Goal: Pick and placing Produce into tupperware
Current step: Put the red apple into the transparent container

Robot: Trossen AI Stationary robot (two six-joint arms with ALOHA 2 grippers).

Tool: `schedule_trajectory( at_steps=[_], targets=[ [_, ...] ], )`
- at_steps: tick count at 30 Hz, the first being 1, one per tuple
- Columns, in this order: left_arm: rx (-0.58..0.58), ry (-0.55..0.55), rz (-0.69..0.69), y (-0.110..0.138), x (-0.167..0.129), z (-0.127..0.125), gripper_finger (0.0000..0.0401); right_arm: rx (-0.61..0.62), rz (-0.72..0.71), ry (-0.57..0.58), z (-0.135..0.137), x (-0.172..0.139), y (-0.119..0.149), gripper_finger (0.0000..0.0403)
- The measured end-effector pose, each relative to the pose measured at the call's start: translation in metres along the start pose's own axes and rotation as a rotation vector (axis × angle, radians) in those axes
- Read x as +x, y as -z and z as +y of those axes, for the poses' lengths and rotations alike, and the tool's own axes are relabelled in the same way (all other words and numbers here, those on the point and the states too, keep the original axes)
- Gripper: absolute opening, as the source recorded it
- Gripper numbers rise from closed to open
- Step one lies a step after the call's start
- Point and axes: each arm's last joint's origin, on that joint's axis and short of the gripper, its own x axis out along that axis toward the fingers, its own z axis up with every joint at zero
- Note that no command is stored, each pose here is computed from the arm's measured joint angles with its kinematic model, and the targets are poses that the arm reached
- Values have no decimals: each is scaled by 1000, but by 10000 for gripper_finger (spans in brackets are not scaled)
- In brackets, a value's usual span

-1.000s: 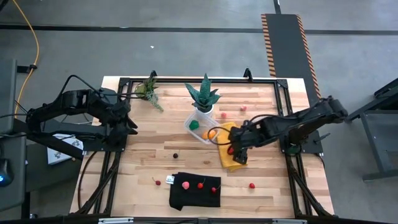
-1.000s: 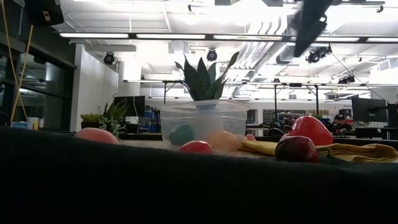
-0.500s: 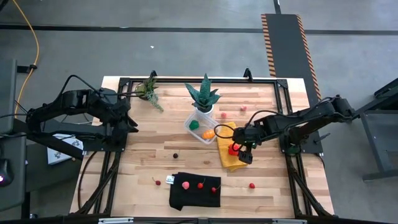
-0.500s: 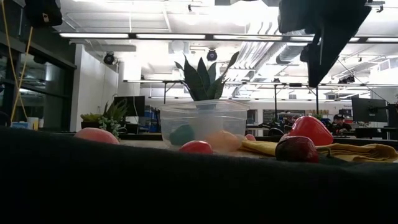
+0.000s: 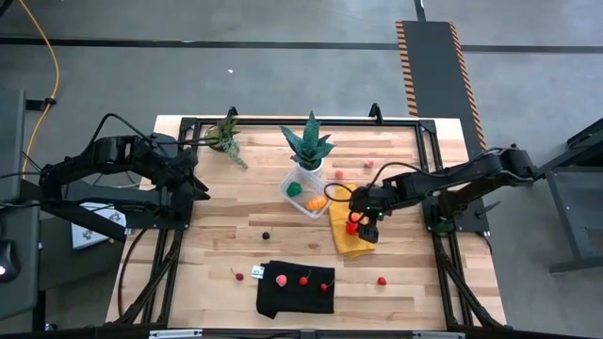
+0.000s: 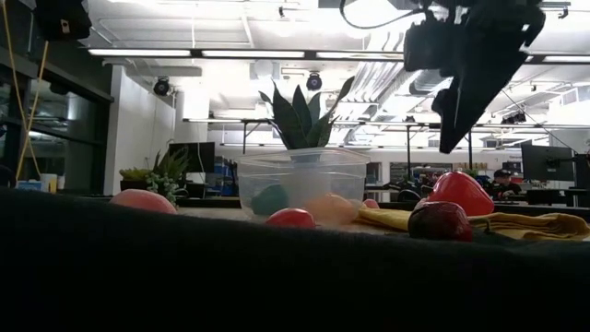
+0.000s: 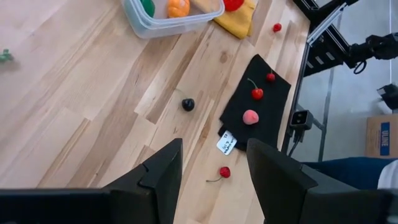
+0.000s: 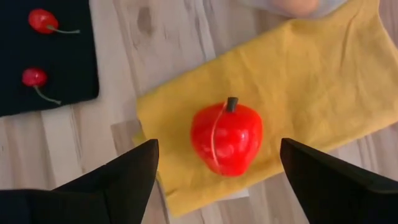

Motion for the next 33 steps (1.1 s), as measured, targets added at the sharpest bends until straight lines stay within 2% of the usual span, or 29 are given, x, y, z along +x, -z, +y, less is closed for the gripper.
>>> schedule_trajectory(
  at_steps=[23, 33],
  targets=[
    [-25, -2, 2, 0, 0, 0, 168, 4, -68, -51, -8, 25, 12, 330],
    [-28, -2, 4, 0, 0, 0, 168, 3, -47, -35, -10, 36, 14, 330]
  ],
)
